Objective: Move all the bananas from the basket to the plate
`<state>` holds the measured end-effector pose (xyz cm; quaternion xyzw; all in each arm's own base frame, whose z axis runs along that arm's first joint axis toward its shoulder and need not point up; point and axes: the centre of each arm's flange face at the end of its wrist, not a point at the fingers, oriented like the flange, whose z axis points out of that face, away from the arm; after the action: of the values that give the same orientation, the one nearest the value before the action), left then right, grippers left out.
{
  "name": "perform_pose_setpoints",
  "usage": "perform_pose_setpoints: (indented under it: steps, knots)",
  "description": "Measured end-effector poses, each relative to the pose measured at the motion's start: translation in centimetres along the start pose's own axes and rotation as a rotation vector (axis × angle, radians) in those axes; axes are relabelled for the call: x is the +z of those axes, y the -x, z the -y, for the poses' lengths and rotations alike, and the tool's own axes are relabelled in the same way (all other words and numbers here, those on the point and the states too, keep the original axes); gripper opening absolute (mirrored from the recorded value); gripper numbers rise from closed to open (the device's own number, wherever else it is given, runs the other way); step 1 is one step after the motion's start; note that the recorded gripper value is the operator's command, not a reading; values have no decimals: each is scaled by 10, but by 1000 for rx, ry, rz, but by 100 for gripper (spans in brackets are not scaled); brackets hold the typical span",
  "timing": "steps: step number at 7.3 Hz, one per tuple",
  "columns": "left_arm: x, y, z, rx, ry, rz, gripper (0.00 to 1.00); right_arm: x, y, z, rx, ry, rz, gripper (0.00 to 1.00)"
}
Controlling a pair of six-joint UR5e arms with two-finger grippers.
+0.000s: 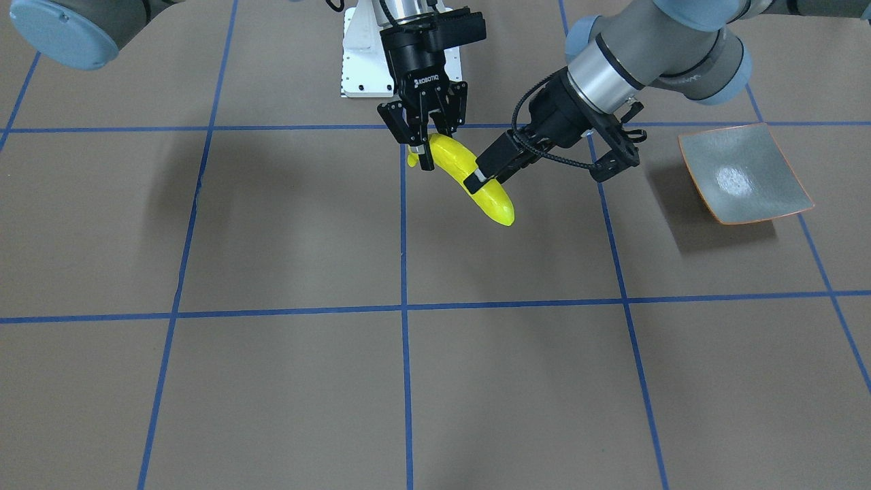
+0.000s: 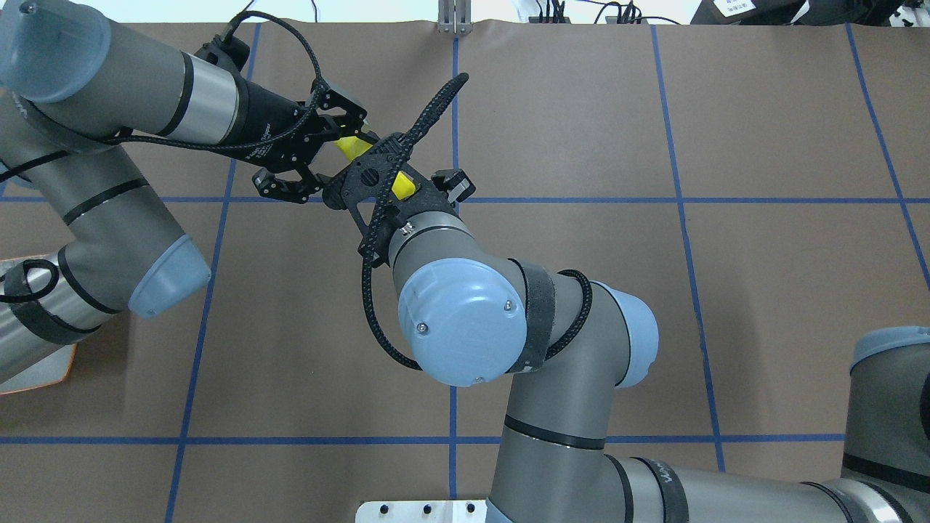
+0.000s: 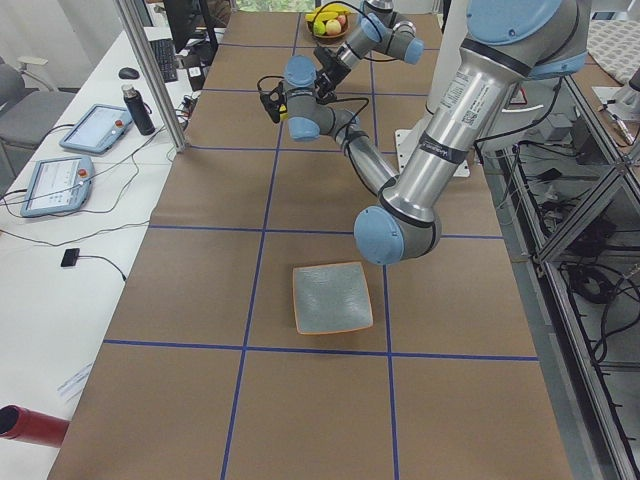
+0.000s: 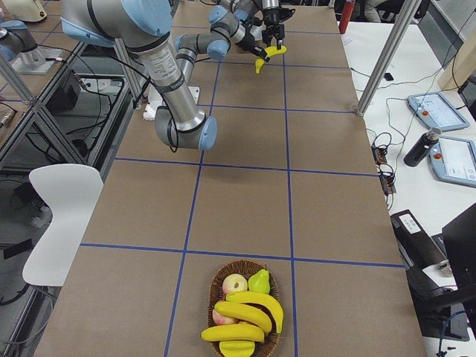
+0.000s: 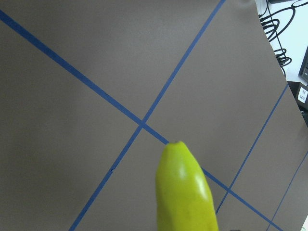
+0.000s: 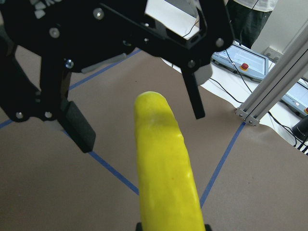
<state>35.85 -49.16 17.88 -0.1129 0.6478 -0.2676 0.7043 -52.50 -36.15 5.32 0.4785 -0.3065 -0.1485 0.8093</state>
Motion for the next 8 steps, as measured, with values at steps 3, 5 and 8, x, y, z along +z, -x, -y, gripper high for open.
perform_pose_setpoints:
  steps: [3,5,8]
  knots:
    - [1,0,-2,8,6,-2,0,-2,0,2,15,-28,16,99]
    - [-1,1,-2,11,6,-7,0,-5,-1,4,46,-58,40,99]
    - [-11,16,18,5,-23,8,0,-1,-26,12,161,-50,73,99]
